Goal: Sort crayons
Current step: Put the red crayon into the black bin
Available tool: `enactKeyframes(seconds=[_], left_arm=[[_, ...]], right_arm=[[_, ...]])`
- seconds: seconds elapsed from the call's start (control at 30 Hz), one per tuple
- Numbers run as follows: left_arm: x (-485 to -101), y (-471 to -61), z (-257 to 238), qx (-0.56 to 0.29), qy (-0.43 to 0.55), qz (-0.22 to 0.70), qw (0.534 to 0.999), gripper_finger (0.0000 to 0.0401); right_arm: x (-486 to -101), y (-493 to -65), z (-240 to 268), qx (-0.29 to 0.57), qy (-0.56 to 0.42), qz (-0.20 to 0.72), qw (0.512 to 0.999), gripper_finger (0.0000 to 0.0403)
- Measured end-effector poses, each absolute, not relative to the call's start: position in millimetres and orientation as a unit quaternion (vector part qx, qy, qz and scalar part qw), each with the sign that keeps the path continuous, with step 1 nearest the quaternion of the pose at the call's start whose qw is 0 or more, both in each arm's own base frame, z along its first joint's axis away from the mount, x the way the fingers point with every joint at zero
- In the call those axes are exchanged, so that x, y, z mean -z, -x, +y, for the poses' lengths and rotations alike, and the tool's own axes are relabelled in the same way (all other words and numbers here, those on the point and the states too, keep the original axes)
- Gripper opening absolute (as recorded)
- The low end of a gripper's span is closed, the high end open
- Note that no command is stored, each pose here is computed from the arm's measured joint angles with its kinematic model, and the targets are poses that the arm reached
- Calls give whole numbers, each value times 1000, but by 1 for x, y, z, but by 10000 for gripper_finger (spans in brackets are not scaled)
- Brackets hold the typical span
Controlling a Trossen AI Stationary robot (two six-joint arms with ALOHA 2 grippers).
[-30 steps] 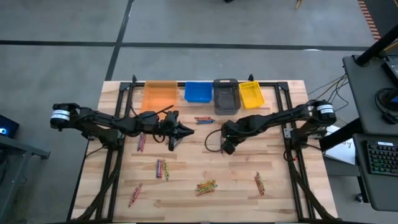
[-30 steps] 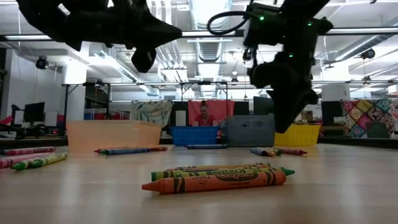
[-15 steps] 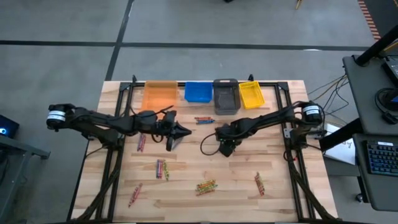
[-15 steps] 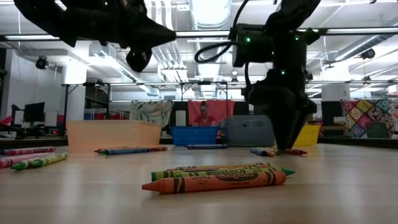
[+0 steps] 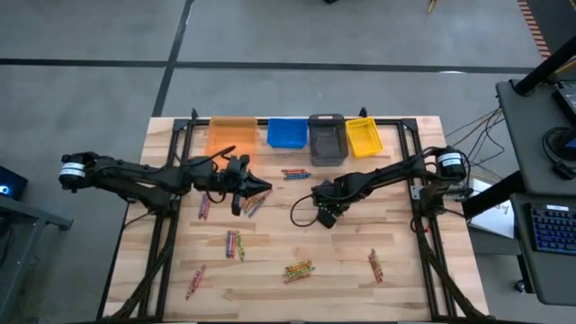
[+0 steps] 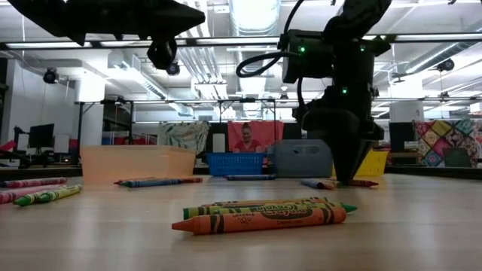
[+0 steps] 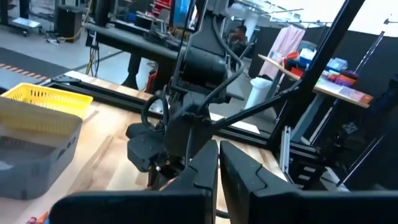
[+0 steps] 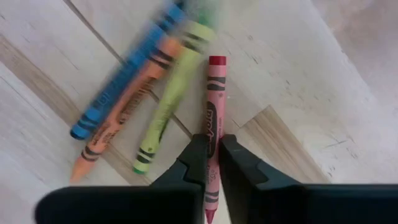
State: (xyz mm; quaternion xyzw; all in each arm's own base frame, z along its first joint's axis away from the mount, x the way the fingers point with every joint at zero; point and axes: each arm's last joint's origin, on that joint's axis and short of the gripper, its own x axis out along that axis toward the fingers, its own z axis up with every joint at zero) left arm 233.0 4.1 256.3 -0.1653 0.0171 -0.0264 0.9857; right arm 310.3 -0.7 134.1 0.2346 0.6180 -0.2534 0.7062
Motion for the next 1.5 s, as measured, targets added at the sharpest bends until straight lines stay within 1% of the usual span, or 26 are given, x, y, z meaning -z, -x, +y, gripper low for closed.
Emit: enactKeyframes(seconds=[0.17, 0.3, 0.37, 0.53, 0.63, 0.77, 0.87, 0.97, 1.07, 1.17, 1.27, 1.37, 1.5], left_arm=[[-259, -231, 7, -17, 162, 2, 987, 0], [-261, -229, 7, -23, 154, -3, 988, 0], [-262, -229, 7, -23, 151, -4, 988, 0], [-261, -229, 7, -24, 139, 2, 990, 0], [-261, -227, 8, -31, 133, 7, 991, 0], [-261, -221, 14, -64, 124, 20, 990, 0], [-263, -215, 19, -89, 105, 29, 990, 0], [-263, -211, 22, -98, 79, 41, 991, 0], [-264, -208, 24, -103, 71, 41, 991, 0], [-264, -208, 24, -103, 71, 40, 991, 0], [-263, -211, 24, -103, 76, 40, 991, 0], [-260, -214, 25, -104, 91, 40, 990, 0], [-258, -217, 25, -105, 102, 42, 988, 0]], right_arm=[[-135, -309, -1, 247, -223, 620, 711, 13], [-143, -307, -2, 241, -213, 614, 721, 12], [-151, -304, -3, 243, -207, 607, 728, 11], [-182, -297, -11, 241, -204, 563, 764, 10], [-204, -291, -24, 242, -203, 524, 791, 10], [-235, -285, -52, 245, -199, 444, 838, 10], [-251, -282, -81, 264, -182, 379, 868, 10], [-260, -281, -112, 289, -159, 324, 887, 10], [-261, -278, -143, 319, -147, 287, 891, 10], [-252, -275, -170, 348, -158, 275, 882, 10], [-232, -273, -189, 360, -189, 295, 865, 10], [-214, -275, -203, 343, -206, 328, 856, 10], [-207, -280, -215, 317, -239, 359, 845, 10]])
